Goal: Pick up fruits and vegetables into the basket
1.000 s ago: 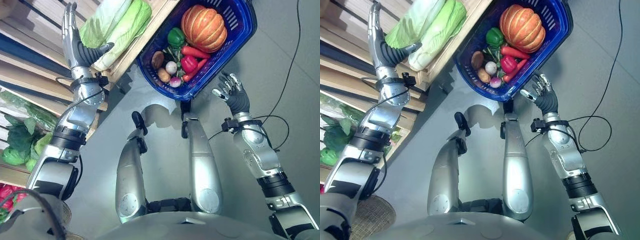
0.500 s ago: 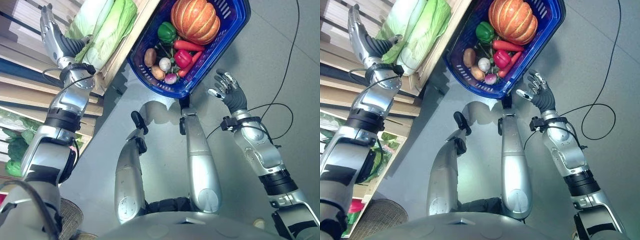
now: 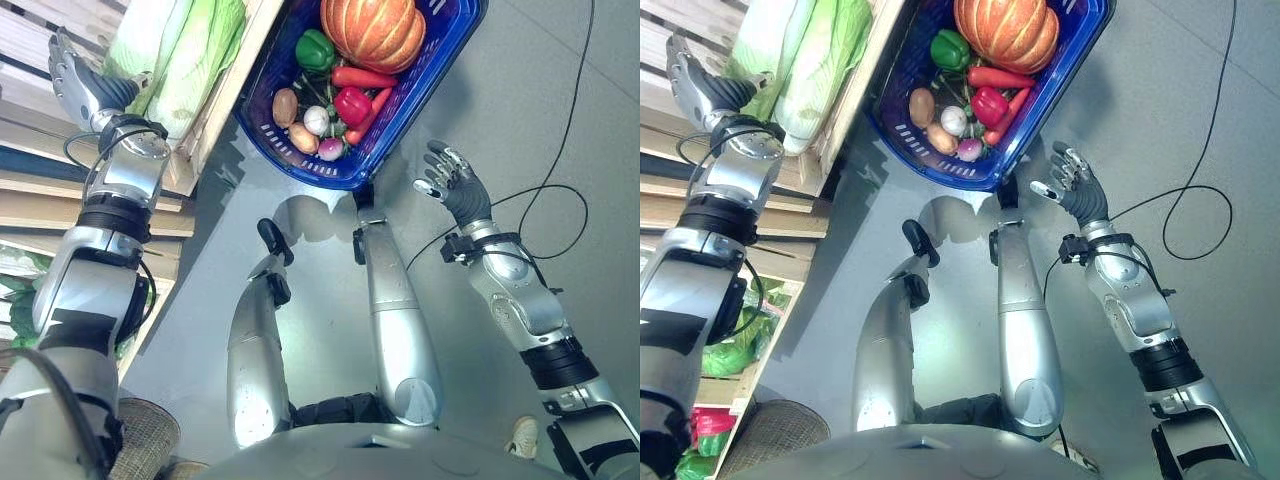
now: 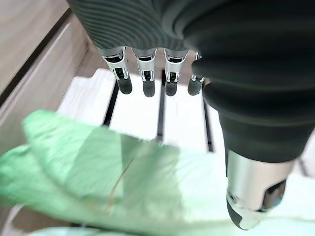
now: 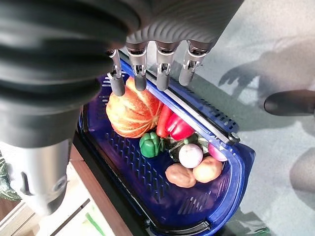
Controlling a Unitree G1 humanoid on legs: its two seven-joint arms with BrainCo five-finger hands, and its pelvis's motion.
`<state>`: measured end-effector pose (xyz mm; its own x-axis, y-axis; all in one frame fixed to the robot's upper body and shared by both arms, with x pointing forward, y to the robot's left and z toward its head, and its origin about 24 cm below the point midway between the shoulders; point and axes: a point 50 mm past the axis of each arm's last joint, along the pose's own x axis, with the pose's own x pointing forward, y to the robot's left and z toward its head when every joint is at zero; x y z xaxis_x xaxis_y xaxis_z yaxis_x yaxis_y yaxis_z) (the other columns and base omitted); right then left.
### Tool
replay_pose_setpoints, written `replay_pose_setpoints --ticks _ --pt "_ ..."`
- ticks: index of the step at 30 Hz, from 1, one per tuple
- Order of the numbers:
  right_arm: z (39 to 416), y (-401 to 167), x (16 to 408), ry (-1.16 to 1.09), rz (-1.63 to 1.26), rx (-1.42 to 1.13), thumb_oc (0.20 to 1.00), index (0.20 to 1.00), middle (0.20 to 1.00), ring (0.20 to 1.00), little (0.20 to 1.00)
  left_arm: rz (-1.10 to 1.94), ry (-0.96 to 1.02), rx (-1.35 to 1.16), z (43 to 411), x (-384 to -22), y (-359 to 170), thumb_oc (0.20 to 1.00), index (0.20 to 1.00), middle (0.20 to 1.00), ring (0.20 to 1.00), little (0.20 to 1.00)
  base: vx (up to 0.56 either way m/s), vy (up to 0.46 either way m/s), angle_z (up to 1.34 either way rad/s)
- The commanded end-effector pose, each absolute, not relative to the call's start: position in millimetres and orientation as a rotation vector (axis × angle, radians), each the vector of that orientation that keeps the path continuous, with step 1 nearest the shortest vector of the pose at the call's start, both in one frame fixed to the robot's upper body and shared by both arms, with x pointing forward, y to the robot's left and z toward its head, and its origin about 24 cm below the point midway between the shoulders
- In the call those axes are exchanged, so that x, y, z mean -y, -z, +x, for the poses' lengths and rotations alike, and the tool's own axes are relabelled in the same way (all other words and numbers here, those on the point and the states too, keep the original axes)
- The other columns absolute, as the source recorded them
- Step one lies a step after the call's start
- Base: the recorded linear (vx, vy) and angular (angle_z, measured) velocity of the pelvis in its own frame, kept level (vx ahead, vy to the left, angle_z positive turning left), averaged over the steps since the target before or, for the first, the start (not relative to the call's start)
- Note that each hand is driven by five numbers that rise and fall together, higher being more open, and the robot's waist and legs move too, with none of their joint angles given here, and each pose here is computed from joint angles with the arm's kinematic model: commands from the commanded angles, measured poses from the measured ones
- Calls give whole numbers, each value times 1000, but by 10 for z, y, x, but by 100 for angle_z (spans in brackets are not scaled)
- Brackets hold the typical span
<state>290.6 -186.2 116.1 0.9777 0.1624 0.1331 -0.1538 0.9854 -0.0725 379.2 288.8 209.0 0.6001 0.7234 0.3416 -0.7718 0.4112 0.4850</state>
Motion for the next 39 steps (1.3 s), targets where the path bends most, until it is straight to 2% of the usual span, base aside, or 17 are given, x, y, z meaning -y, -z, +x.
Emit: replay_pose_setpoints --ticks 1,26,27,28,29,39 --pt "2850 -1180 1829 -190 -64 158 1000 1000 1000 1000 1000 701 -1035 7 3680 -3206 -2104 1000 1000 1000 1000 1000 0 0 0" --pt "2928 -1213 1905 -174 -66 153 1000 1000 1000 1000 1000 654 -1005 -288 3523 -3561 -1681 1000 1000 1000 1000 1000 5 24 -1" --pt "2931 -1209 1907 -175 -66 152 1000 1000 1000 1000 1000 654 -995 -295 3521 -3573 -1672 859 859 859 859 859 -1 37 -1" --pt "2932 -1206 1911 -174 -66 151 1000 1000 1000 1000 1000 650 -975 -305 3523 -3581 -1669 304 304 304 304 304 0 0 0" --pt "2931 -1207 1916 -173 -63 150 1000 1000 1000 1000 1000 643 -966 -306 3524 -3582 -1664 200 200 200 200 200 1 34 -3" --pt "2944 -1238 1954 -181 -74 159 1000 1000 1000 1000 1000 429 -880 -242 3605 -3506 -1682 200 200 200 200 200 -6 19 0"
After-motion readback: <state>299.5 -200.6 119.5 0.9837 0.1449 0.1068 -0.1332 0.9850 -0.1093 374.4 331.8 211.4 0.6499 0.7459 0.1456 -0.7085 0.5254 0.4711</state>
